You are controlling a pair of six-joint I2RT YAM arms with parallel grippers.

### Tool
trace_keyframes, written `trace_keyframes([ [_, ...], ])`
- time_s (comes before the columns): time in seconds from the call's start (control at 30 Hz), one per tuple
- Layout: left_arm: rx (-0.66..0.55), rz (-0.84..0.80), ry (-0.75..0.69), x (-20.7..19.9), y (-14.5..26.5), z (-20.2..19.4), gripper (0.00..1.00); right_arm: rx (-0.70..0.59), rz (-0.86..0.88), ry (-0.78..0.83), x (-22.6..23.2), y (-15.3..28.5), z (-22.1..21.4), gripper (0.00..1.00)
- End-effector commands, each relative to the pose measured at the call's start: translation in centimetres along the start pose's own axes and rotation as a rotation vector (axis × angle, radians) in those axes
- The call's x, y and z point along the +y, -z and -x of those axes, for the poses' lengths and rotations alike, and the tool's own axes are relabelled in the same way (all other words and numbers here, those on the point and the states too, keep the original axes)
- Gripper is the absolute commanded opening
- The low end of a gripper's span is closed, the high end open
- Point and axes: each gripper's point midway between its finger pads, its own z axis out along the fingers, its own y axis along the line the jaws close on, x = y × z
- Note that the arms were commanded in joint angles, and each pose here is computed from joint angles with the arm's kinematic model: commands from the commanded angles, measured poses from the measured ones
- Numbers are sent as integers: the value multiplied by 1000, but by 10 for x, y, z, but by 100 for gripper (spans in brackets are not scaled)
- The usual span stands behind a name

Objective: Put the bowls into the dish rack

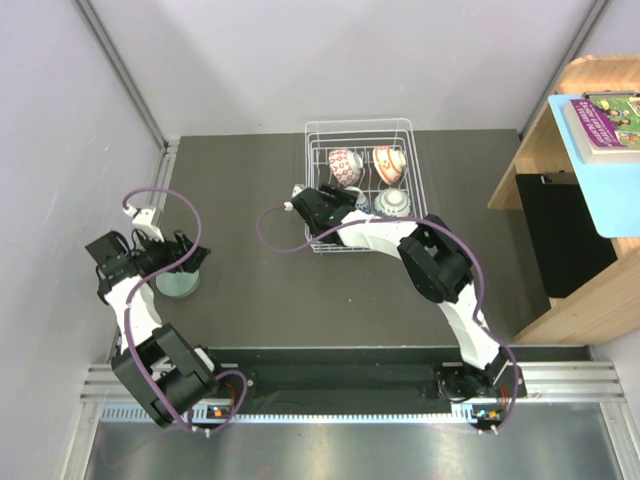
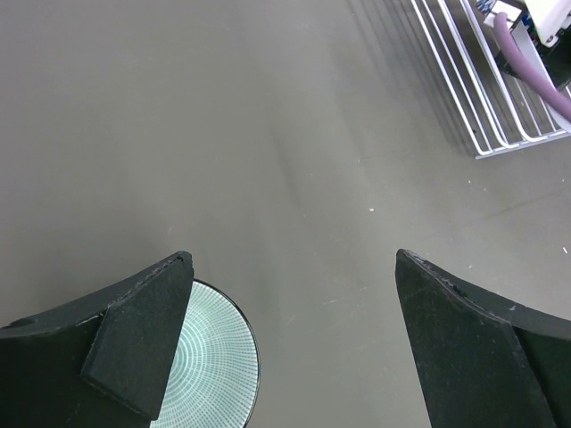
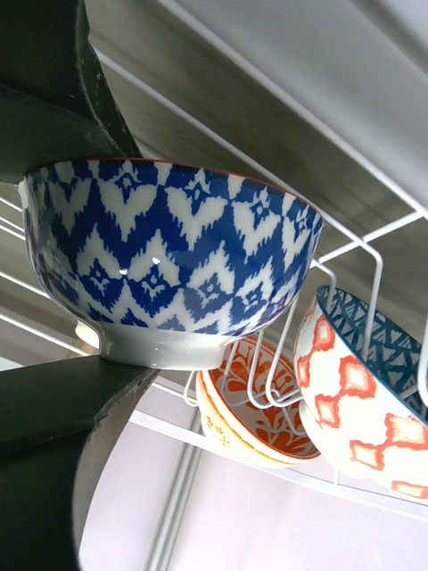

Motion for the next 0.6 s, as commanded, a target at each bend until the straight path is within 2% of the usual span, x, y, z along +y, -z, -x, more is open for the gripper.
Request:
trace_keyframes([
  [0.0, -40, -17, -46, -2, 2, 7, 99, -57, -17, -8, 1, 10, 25, 17],
  [0.07, -39, -17, -44, -2, 2, 7, 99, -66, 0, -3, 3, 12, 26, 29],
  [0.1, -39, -20, -43, -2, 1, 6, 99, -70, 6, -5, 4, 13, 28, 42],
  [0.17, -38, -21, -41, -2, 1, 6, 99, -80, 24, -5, 6, 16, 30, 51],
  [0.2, -37, -20, -38, -2, 1, 6, 99, -81, 30, -12, 6, 15, 30, 60],
  [0.27, -40, -19, -43, -2, 2, 7, 99, -89, 53, -10, 8, 17, 32, 67],
  [0.3, -38, -20, -39, -2, 2, 6, 99, -91, 63, -19, 10, 17, 32, 75],
  [0.47, -41, -17, -42, -2, 3, 7, 99, -103, 103, -20, 16, 19, 37, 88],
  [0.57, -42, -16, -41, -2, 3, 7, 99, -106, 122, -16, 20, 18, 37, 90],
])
